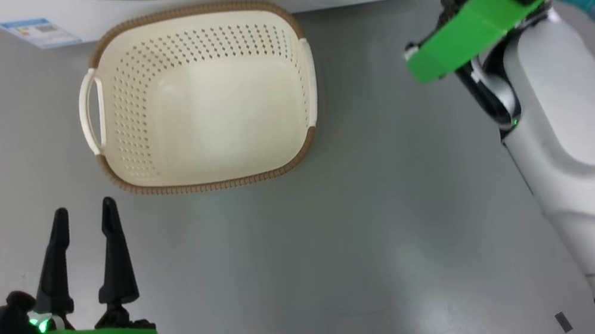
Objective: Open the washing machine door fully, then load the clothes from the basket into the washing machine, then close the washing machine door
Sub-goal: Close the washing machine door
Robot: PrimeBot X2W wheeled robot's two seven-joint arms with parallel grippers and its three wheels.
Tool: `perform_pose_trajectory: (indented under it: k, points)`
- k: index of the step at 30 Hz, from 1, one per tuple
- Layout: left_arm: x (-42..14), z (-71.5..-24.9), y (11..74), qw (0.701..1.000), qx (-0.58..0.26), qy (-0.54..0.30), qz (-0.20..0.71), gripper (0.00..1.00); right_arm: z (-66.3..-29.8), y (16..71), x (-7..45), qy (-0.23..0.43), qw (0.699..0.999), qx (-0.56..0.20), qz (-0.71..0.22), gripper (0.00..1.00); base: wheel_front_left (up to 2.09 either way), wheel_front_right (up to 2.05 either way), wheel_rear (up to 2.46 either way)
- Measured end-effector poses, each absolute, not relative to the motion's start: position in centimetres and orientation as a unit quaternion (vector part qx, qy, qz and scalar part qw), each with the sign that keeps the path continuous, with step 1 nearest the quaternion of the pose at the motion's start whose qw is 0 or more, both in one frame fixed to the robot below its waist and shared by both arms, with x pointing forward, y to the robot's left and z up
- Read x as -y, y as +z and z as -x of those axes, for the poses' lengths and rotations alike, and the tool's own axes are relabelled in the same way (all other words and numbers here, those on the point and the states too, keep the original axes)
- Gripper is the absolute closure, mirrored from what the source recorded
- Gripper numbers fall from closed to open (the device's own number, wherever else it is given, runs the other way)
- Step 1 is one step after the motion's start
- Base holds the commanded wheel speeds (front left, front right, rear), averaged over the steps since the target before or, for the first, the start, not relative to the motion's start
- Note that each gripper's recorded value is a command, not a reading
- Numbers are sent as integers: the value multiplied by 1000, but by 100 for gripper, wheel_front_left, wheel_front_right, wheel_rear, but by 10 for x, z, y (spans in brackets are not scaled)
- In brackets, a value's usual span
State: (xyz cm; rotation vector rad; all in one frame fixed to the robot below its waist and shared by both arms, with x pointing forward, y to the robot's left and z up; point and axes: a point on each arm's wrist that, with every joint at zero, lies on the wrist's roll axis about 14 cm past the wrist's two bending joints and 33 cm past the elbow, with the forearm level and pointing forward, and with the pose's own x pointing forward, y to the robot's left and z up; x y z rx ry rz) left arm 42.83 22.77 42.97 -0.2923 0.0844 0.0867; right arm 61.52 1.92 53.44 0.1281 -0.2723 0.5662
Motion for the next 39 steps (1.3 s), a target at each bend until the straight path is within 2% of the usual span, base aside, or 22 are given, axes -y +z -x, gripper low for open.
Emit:
perform_pose_trajectory:
  k: [2, 3, 4, 5, 6, 25, 39]
  points:
    - [-228, -427, 435, 988, -36, 43, 146, 0, -608, 530, -15, 276, 951, 125, -59, 98, 0, 0, 0]
    - [-228, -427, 437, 988, -32, 43, 146, 0, -604, 528, -13, 275, 952, 120, -57, 91, 0, 0, 0]
    - [-229, -427, 440, 988, -28, 43, 144, 0, -600, 526, -11, 273, 953, 115, -56, 78, 0, 0, 0]
    - [-230, -426, 443, 988, -25, 43, 143, 0, -596, 524, -9, 272, 954, 110, -54, 60, 0, 0, 0]
    - [-231, -423, 446, 988, -22, 46, 144, 0, -588, 520, -5, 269, 956, 103, -52, 0, 0, 0, 0]
    - [-229, -396, 474, 989, 9, 40, 140, 0, -508, 503, 55, 208, 976, 48, -37, 0, 0, 0, 0]
    - [-219, -370, 486, 990, 19, 25, 139, 0, -439, 502, 121, 122, 991, 32, -41, 0, 0, 0, 0]
